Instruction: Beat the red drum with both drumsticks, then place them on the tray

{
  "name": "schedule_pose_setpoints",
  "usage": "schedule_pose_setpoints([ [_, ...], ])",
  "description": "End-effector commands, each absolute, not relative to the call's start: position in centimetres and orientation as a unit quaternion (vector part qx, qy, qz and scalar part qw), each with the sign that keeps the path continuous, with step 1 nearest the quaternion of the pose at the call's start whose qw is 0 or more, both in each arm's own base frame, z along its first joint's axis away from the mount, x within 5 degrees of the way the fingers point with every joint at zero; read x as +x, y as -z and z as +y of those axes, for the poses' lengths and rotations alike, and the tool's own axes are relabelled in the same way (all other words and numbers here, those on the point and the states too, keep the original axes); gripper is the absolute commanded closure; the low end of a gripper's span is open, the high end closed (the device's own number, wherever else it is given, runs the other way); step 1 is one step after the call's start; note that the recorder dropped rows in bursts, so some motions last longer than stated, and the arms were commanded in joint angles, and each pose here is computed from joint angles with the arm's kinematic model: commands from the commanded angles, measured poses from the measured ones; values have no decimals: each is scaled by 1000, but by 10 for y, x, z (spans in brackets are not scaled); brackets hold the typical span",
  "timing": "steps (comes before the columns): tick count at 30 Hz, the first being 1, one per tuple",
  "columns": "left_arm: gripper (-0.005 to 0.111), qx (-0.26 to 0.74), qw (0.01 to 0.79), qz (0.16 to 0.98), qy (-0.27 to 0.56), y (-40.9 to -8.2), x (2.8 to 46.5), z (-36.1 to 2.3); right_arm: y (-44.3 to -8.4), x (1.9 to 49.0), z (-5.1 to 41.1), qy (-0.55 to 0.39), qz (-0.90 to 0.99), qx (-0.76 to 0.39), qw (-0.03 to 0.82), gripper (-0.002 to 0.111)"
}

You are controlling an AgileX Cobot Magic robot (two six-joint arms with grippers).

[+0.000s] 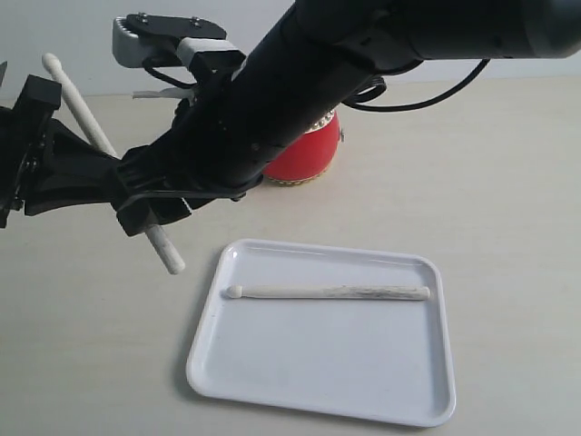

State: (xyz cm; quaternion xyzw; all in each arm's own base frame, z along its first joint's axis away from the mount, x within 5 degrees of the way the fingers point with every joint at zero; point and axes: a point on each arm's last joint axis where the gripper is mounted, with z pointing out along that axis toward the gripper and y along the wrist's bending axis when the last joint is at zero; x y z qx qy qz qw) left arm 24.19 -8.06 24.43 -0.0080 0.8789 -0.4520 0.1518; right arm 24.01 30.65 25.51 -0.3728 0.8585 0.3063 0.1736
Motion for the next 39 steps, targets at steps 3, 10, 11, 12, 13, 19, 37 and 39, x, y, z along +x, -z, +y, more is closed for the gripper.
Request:
schedule_pose_setpoints([
  [3,107,-18,147,872,466,-245,242,-81,-244,243,310,-300,863,-372,162,44],
  [10,107,-18,147,872,466,-245,242,-81,-243,242,310,-300,864,-373,154,49],
  [11,107,-18,147,872,466,-245,242,-81,-243,242,310,-300,864,-374,153,51],
  [12,107,-18,147,872,466,-245,242,-81,-243,242,310,-300,864,-374,152,51],
  [13,107,-18,147,872,466,-245,242,-81,-243,241,310,-300,864,-375,150,52],
  [19,107,-18,147,872,466,-245,242,-81,-242,240,309,-300,864,-379,142,56],
  [37,107,-14,142,871,470,-245,241,-82,-245,238,313,-327,865,-355,135,78],
  [39,107,-13,141,871,471,-245,240,-82,-245,238,313,-327,865,-355,135,91],
])
